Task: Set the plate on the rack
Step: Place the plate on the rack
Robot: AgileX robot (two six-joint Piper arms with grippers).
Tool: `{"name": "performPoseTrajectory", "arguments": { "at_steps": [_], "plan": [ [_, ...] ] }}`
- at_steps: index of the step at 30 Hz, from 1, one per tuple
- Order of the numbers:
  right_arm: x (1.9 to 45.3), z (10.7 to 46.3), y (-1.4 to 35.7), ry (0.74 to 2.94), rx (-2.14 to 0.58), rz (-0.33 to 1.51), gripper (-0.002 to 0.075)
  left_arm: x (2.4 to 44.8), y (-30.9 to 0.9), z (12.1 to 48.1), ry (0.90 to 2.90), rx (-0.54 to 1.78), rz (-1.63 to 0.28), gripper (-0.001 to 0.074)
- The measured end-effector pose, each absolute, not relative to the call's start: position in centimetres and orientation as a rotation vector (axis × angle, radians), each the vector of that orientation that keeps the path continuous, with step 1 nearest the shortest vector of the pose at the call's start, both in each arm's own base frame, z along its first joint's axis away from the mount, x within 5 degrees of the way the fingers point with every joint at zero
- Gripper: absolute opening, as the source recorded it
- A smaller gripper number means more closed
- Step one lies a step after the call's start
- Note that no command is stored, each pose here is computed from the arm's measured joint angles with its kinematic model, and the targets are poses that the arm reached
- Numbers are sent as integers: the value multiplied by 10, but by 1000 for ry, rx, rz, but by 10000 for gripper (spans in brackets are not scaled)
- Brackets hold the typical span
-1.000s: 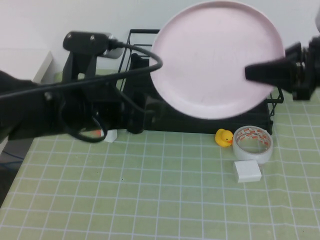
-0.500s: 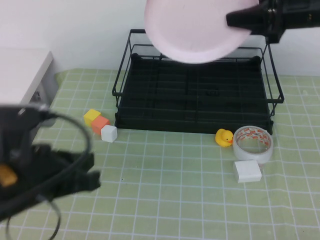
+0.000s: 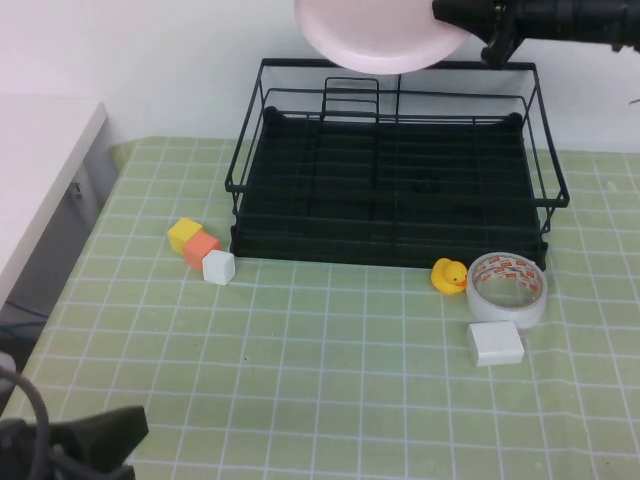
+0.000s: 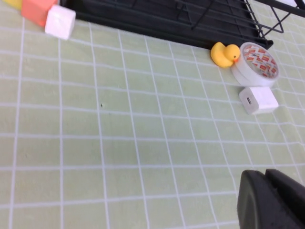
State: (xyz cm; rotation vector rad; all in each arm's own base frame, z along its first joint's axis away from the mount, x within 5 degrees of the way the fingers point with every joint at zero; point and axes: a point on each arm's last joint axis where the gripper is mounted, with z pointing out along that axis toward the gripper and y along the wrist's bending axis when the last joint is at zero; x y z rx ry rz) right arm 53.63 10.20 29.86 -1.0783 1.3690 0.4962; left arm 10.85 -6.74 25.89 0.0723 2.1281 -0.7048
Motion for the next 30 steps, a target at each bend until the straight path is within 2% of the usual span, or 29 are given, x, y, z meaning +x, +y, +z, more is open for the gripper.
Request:
{"name": "performPoseTrajectory", "arguments": {
  "at_steps": [9, 18, 25, 30],
  "plan": [
    [571, 242, 101, 1359, -950, 490, 120, 102, -67, 244, 2175, -8, -775, -1],
    [587, 188, 109, 1342, -874, 423, 120, 102, -67, 243, 2177, -14, -781, -1],
    [587, 166, 137, 1344, -907, 384, 120, 102, -67, 243, 2177, -15, -782, -1],
    [589, 155, 143, 1373, -893, 354, 120, 102, -67, 243, 2179, -10, -780, -1]
  ]
}}
